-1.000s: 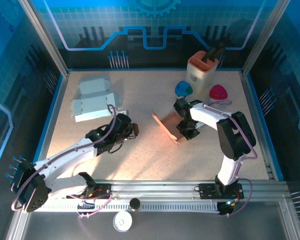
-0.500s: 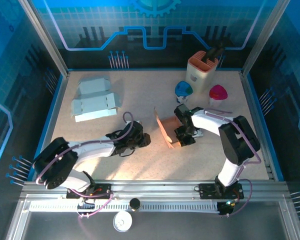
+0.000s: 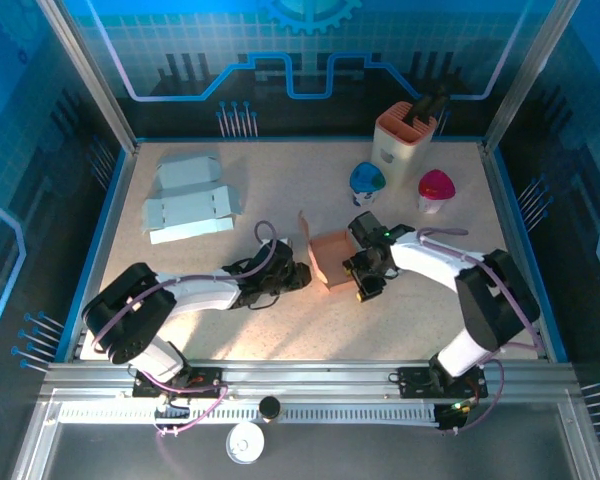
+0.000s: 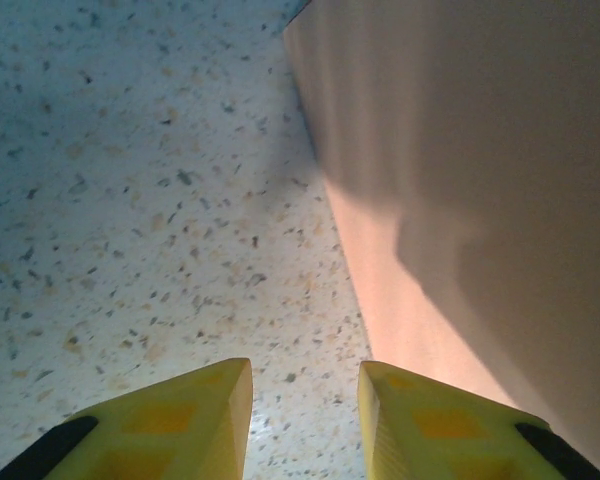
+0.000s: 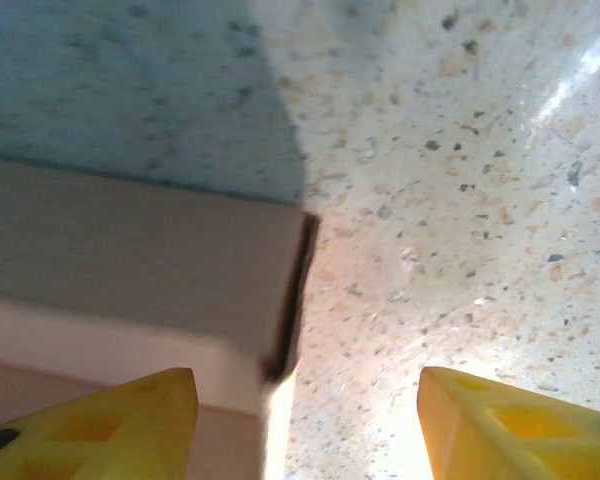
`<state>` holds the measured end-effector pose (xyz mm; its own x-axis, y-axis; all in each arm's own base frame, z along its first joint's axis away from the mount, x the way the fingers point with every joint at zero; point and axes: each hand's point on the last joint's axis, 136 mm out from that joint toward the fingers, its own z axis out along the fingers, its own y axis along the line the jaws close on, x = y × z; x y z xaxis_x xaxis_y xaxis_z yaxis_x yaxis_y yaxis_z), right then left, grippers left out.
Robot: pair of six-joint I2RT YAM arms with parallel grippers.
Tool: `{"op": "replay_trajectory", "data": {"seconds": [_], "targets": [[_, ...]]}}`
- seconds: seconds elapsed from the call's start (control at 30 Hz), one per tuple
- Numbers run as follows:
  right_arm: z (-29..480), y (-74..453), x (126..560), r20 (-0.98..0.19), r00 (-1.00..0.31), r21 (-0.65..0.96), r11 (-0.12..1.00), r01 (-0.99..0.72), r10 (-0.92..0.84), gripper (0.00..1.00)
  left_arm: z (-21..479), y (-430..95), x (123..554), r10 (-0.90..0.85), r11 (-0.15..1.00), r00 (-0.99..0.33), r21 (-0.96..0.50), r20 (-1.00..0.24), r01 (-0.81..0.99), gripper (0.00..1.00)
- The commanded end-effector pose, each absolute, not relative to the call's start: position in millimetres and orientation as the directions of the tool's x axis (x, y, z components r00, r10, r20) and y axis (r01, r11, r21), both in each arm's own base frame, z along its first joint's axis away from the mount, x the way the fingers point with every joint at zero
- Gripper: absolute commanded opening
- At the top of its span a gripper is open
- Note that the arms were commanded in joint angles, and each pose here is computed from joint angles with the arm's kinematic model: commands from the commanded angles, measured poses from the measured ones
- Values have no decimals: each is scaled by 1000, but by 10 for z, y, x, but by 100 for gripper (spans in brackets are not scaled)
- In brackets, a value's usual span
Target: Fold the paper box
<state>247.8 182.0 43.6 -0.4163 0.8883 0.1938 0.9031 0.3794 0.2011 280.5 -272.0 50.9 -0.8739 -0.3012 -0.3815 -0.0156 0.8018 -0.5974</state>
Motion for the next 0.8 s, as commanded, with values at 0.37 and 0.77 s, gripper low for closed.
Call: {"op": "replay_trajectory", "data": {"seconds": [0.37,0.77], "targets": [[2081,2212,3035,-550,-738,656,749,-92,391,61,774,-2826,2938,-296,796,-851,-605,-433,31,36],[2131,2786,2741,-592,-789,378,809,-450,-162,60,943,-2795,2964,-280,812,-838,-582,-469,54,39]]}}
